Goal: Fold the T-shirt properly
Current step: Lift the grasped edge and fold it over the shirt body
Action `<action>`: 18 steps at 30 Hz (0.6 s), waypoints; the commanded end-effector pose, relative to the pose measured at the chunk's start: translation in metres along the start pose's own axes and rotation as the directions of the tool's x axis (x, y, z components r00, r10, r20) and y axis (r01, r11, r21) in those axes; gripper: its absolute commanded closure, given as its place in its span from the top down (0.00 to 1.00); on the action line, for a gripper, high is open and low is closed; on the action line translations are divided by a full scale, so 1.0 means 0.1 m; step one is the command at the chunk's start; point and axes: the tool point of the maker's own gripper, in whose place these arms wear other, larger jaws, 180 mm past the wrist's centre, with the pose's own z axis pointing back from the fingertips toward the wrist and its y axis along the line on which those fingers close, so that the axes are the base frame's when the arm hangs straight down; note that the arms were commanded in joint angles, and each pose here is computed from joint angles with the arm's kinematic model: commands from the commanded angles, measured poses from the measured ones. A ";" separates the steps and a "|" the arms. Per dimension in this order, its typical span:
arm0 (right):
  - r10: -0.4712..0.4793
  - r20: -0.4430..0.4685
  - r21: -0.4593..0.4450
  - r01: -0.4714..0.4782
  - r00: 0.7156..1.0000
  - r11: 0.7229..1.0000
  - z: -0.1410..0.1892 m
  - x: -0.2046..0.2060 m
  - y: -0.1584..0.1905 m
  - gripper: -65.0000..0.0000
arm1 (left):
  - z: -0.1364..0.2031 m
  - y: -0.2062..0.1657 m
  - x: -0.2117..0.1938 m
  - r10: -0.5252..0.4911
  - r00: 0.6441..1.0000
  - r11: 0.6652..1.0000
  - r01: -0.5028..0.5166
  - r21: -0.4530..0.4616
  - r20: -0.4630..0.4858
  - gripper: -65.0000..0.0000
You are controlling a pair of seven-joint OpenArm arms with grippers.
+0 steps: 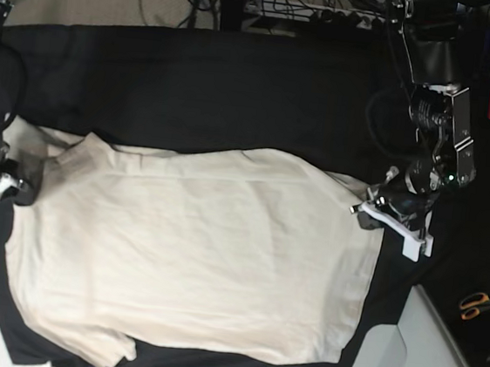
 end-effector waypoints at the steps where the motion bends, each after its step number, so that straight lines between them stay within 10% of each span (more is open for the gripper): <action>1: 0.025 0.041 -0.002 -0.024 0.999 1.000 0.03 0.22 -0.01 0.00 | 0.02 -0.03 0.28 -0.015 0.998 1.000 0.016 -0.009 0.066 0.00; 18: 0.098 0.081 0.025 -0.101 0.992 0.995 -0.45 0.57 0.14 0.00 | -0.13 0.10 0.50 -0.038 0.998 0.999 0.036 0.035 0.049 0.00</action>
